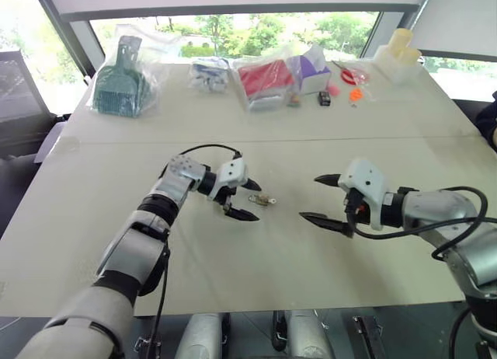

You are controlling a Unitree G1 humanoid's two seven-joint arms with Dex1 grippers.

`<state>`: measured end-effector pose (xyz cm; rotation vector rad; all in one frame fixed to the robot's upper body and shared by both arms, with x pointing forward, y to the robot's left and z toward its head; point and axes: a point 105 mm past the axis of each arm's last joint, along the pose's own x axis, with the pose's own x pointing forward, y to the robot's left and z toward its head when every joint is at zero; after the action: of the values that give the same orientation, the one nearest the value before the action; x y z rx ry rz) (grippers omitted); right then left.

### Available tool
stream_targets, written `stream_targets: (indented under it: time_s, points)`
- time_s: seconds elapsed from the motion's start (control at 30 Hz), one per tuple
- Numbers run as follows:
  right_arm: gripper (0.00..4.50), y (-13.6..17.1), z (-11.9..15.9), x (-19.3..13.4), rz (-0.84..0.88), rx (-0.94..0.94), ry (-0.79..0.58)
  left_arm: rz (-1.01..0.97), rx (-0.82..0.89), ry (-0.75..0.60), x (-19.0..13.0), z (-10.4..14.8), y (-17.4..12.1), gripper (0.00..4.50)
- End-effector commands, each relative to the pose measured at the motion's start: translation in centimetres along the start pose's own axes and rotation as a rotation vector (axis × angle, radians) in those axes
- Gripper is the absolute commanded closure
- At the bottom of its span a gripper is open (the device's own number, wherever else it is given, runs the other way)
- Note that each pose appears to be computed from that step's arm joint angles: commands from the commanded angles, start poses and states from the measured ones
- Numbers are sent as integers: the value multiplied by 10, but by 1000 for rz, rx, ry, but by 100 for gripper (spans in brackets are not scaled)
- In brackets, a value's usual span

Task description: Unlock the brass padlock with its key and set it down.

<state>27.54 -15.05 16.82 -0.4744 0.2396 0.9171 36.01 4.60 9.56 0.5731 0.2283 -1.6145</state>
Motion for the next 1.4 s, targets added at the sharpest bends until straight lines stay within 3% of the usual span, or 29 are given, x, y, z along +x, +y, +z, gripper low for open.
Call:
stream_targets:
  time_s: [0.03, 0.07, 0.17, 0.4, 0.57, 0.87, 1.2, 1.3, 1.4]
  points:
    - [0, 0, 11, -6, -29, -39, -24, 28, 25, 17, 3, 1, 5, 4]
    - [0, 0, 11, -6, -32, -38, -24, 34, 20, 25, 3, -1, 6, 4]
    - [0, 0, 10, -6, -35, -38, -21, 50, 22, 45, 3, -6, 6, 83]
    - [0, 1, 13, 1, -32, -49, -33, 105, 11, 24, 3, -7, 11, 372]
    - [0, 0, 12, 26, -83, -126, -28, 153, -9, -25, -9, 1, 19, 377]
    - [0, -11, 27, 72, -210, -646, -58, 195, -9, -175, -61, 37, 30, 377]
    - [0, -11, 47, 100, -199, -804, -160, 214, -3, -177, -73, 43, 22, 377]
    - [85, -12, 50, 103, -197, -824, -173, 221, -5, -173, -74, 43, 22, 377]
    - [227, -11, 51, 105, -193, -833, -181, 224, -3, -170, -74, 43, 21, 377]
